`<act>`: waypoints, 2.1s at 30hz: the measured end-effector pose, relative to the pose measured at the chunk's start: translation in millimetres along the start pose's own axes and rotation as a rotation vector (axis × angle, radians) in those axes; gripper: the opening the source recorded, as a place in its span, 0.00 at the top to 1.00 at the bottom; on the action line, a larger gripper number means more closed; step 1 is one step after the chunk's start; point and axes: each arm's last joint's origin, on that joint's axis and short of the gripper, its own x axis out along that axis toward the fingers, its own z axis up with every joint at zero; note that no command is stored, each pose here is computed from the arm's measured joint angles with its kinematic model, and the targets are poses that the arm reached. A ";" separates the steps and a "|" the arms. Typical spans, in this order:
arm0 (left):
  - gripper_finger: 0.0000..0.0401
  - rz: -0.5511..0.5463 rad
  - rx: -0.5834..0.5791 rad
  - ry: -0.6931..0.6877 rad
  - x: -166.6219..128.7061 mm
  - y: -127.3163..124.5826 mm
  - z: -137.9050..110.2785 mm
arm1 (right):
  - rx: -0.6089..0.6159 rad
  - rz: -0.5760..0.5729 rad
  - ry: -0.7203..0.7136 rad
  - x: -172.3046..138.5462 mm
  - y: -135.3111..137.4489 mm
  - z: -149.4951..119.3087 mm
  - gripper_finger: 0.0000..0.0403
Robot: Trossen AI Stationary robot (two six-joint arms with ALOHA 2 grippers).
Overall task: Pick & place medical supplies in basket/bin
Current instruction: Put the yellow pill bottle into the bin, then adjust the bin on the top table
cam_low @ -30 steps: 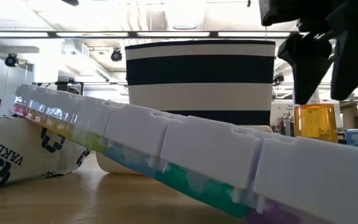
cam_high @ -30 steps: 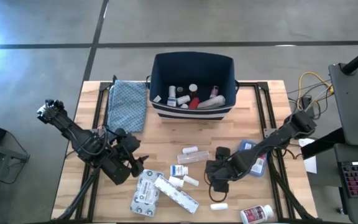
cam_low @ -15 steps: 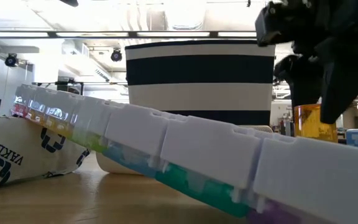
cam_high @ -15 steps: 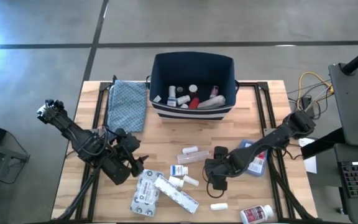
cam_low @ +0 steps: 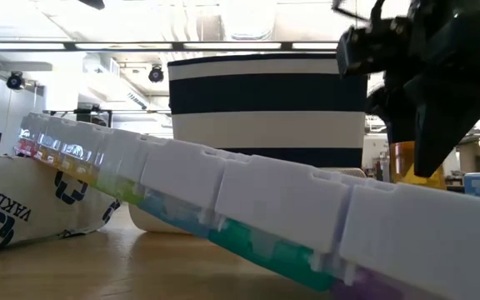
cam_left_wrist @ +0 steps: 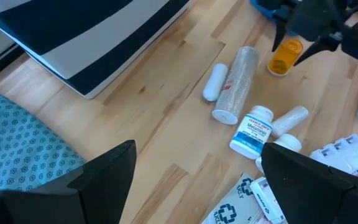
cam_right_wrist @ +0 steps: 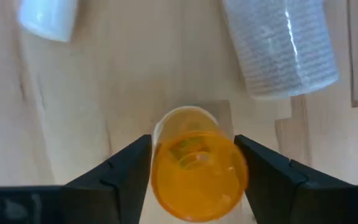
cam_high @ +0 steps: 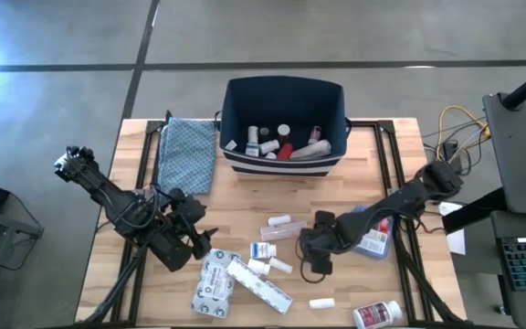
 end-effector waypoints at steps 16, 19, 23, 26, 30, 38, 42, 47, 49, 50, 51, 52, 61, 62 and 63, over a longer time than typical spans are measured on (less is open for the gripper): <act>0.19 0.004 -0.039 0.002 0.2 0.5 -0.1 | 0.029 -0.077 -0.315 -120.2 -20.8 44.6 0.59; 0.19 0.005 -0.039 -0.001 0.2 0.5 0.0 | 0.129 -0.176 -0.544 -171.6 -42.4 60.4 0.58; 0.19 0.012 -0.040 -0.016 0.2 0.7 0.4 | 0.224 -0.273 -0.735 -219.6 -88.1 82.3 0.58; 0.19 0.014 -0.043 -0.021 0.2 0.7 0.5 | 0.284 -0.343 -0.745 -232.9 -134.9 97.2 0.57; 0.19 0.013 -0.087 -0.021 0.2 0.7 0.5 | 0.324 -0.338 -0.692 -231.1 -199.0 113.3 0.52; 0.19 0.031 -0.240 -0.016 5.5 2.0 -4.7 | 0.358 -0.341 -0.584 -207.6 -265.5 138.0 0.27; 0.19 0.052 -0.281 -0.010 11.7 3.3 -11.4 | 0.160 -0.317 -0.600 -216.2 -257.8 147.5 0.19; 0.19 0.069 -0.268 -0.004 17.6 4.5 -17.5 | -0.066 -0.171 -0.610 -236.4 -219.8 143.8 0.15; 0.19 0.075 -0.263 -0.002 19.0 5.0 -19.1 | -0.126 -0.135 -0.558 -238.8 -200.2 135.5 0.15; 0.19 0.077 -0.260 -0.001 19.6 5.2 -19.8 | -0.156 -0.115 -0.534 -239.1 -188.9 131.3 0.15; 0.19 0.079 -0.255 0.000 20.1 5.4 -20.3 | -0.187 -0.096 -0.503 -237.6 -178.0 126.5 0.15; 0.19 0.081 -0.246 0.001 20.4 5.6 -20.8 | -0.219 -0.074 -0.469 -234.5 -166.3 121.6 0.15; 0.19 0.066 -0.136 0.065 21.2 8.4 -16.9 | -0.304 0.054 -0.176 -154.3 -94.2 89.7 0.19; 0.19 0.064 -0.128 0.077 21.5 9.3 -16.4 | -0.301 0.067 -0.154 -142.5 -88.5 86.1 0.20; 0.19 0.061 -0.126 0.087 21.5 10.3 -15.8 | -0.300 0.077 -0.139 -131.3 -83.1 82.6 0.20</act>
